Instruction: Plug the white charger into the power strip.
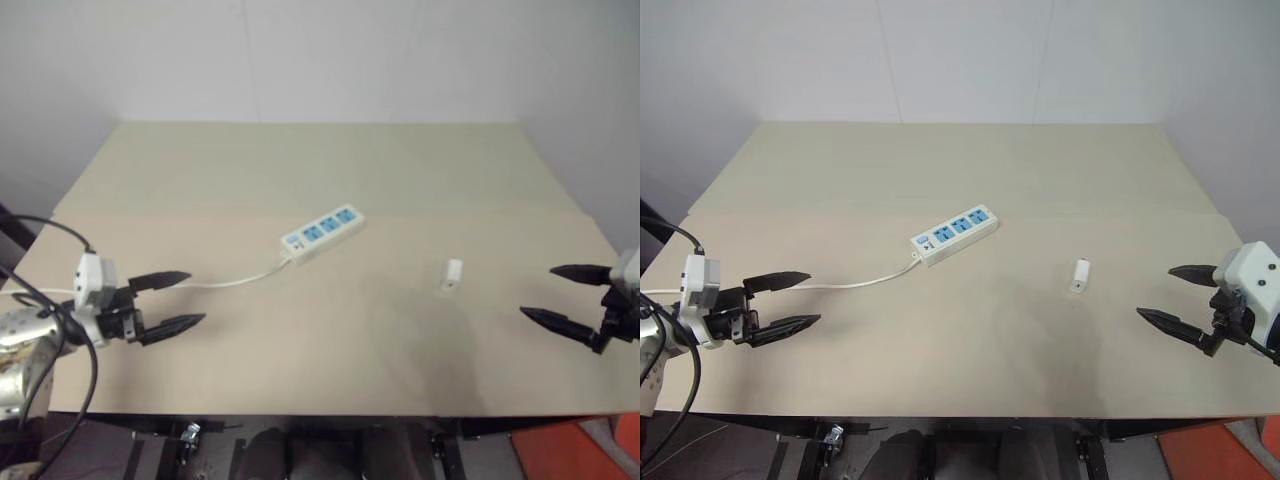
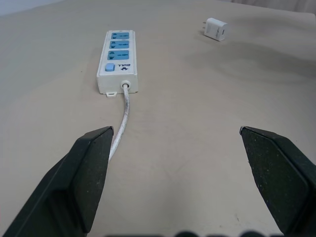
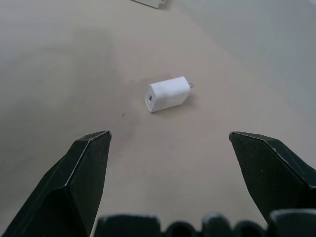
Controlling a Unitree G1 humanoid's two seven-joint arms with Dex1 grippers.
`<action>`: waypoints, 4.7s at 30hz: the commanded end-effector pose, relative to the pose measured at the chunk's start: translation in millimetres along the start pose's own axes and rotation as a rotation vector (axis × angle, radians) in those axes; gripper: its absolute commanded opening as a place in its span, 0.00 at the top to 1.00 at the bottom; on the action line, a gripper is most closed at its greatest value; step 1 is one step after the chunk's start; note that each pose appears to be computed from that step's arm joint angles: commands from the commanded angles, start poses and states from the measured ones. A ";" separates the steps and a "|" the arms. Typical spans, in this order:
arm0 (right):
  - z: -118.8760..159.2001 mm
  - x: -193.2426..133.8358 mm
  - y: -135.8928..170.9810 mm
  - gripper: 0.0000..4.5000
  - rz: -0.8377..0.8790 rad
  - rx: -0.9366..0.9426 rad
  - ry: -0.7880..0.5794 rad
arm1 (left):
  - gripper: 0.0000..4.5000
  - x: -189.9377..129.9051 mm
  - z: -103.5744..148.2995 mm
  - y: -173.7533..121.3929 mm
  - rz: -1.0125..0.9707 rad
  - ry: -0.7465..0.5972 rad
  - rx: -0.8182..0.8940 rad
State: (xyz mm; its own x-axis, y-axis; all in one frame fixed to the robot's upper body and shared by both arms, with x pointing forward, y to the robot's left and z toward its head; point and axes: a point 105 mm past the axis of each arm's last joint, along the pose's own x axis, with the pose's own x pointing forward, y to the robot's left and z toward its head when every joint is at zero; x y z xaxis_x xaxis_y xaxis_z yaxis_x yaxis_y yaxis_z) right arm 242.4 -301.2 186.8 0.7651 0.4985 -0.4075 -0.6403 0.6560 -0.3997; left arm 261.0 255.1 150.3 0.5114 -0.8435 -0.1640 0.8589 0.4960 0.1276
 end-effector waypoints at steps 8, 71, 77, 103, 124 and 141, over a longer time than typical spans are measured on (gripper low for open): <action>18.2 -5.1 1.9 0.00 -0.005 -0.052 -0.021 | 0.01 1.3 10.1 5.8 0.011 -0.004 0.063; 80.6 106.5 92.9 0.00 0.209 -0.145 -0.202 | 0.99 68.2 -47.9 8.9 0.025 0.289 -0.006; 81.0 111.3 90.7 0.00 0.213 -0.158 -0.207 | 0.75 75.2 -48.9 -3.0 0.054 0.245 0.044; 67.4 114.3 90.5 0.00 0.185 -0.129 -0.198 | 0.00 111.5 -40.8 14.8 0.232 -0.113 0.114; 60.0 112.2 85.5 0.00 0.122 -0.122 -0.174 | 0.26 136.6 -61.7 13.7 0.161 -0.089 0.038; 40.4 96.3 7.7 0.00 0.520 -1.121 0.141 | 0.28 143.1 -51.4 -24.7 -0.235 -0.013 0.042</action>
State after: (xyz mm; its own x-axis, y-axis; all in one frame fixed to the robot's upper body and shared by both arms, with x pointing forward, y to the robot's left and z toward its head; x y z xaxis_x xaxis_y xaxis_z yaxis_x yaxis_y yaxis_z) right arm 320.0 -220.2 185.3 0.5065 0.4898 -0.7096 -0.6561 -0.3150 -0.6857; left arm 319.2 140.4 79.9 0.3515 -0.9243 -0.1487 0.9325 0.3317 0.1428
